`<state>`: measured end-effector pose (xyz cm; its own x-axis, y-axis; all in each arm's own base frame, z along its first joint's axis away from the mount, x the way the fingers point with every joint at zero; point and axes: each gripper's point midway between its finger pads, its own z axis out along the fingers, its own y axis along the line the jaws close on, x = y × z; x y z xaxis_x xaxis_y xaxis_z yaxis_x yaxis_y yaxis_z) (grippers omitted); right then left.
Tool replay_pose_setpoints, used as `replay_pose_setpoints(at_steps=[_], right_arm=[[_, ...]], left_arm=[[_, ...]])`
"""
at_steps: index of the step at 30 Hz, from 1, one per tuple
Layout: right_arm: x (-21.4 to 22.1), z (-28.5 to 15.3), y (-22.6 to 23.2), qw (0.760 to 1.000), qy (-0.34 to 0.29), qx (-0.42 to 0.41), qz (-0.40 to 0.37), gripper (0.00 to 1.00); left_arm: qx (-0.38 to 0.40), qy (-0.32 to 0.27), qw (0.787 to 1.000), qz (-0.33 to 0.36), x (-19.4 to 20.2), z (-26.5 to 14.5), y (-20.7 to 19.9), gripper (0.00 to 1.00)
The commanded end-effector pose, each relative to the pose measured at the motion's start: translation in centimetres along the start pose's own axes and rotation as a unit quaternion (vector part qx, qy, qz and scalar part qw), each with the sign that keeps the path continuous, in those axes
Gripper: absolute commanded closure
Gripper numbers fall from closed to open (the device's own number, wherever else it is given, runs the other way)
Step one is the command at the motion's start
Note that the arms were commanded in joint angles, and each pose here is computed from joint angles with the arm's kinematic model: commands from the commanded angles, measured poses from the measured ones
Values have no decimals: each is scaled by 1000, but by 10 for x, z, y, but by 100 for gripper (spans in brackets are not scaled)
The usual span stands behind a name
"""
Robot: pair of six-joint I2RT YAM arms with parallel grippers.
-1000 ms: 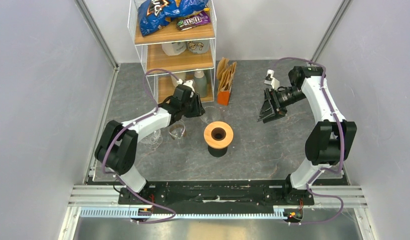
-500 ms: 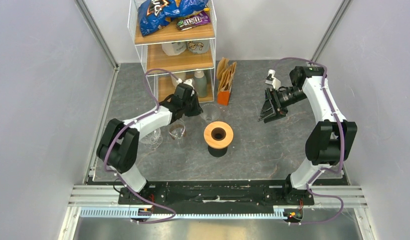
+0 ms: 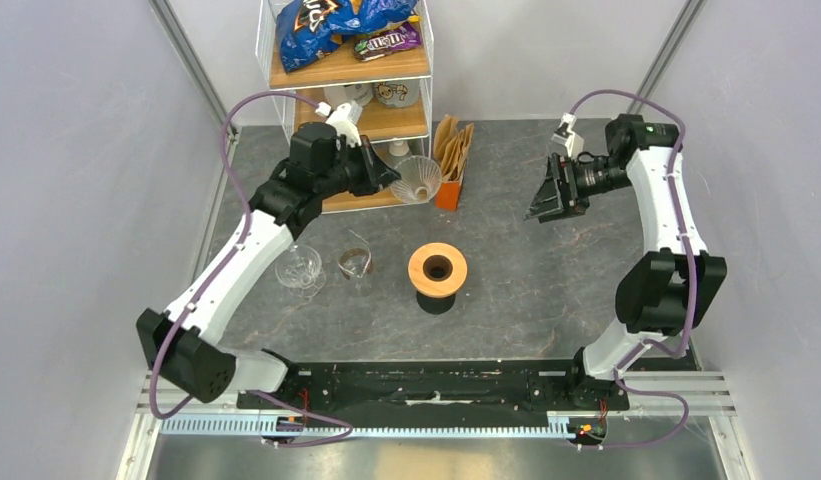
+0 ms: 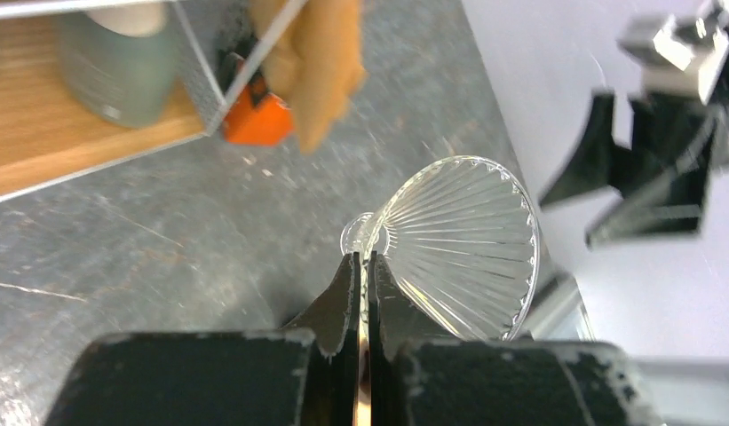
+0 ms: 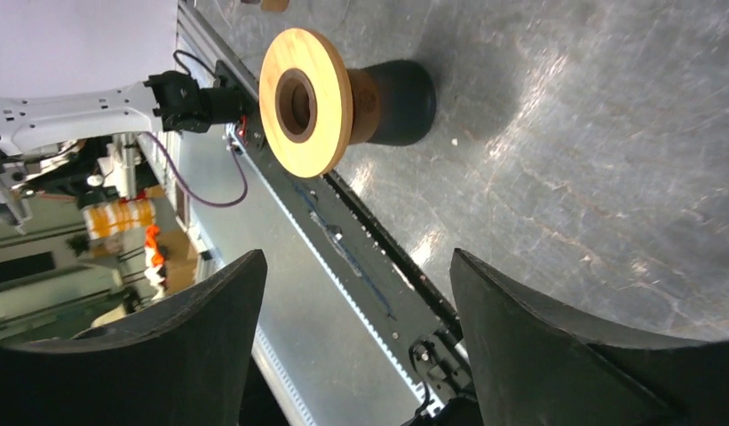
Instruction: Place the coffee filter in the dripper
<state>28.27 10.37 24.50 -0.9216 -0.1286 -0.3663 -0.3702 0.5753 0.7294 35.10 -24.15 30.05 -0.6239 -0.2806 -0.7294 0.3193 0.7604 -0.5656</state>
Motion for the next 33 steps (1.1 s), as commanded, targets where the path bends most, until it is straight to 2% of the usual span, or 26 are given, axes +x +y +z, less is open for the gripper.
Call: replay_pose_setpoints(at_steps=[1, 5, 12, 17, 22, 25, 33], right_arm=[[-22, -24, 37, 993, -82, 7, -80, 13], [-28, -32, 45, 985, -127, 37, -111, 3], [-29, -42, 43, 970, -175, 91, -141, 3], [-36, -58, 48, 949, -213, 135, -189, 3], [-42, -70, 41, 935, -269, 187, -136, 3], [-34, -65, 57, 938, -266, 149, -166, 3], [-22, -51, 65, 962, -211, 92, -145, 3]], left_arm=[[97, 110, 988, 47, 43, -44, -40, 98], [113, 154, 979, 77, 75, -55, -40, 98], [130, 195, 966, 112, 109, -50, -51, 98], [126, 212, 962, 115, 121, -45, -49, 98], [117, 207, 964, 116, 121, -35, -48, 98], [114, 209, 964, 118, 122, -29, -46, 98], [104, 216, 964, 115, 127, -17, -40, 98]])
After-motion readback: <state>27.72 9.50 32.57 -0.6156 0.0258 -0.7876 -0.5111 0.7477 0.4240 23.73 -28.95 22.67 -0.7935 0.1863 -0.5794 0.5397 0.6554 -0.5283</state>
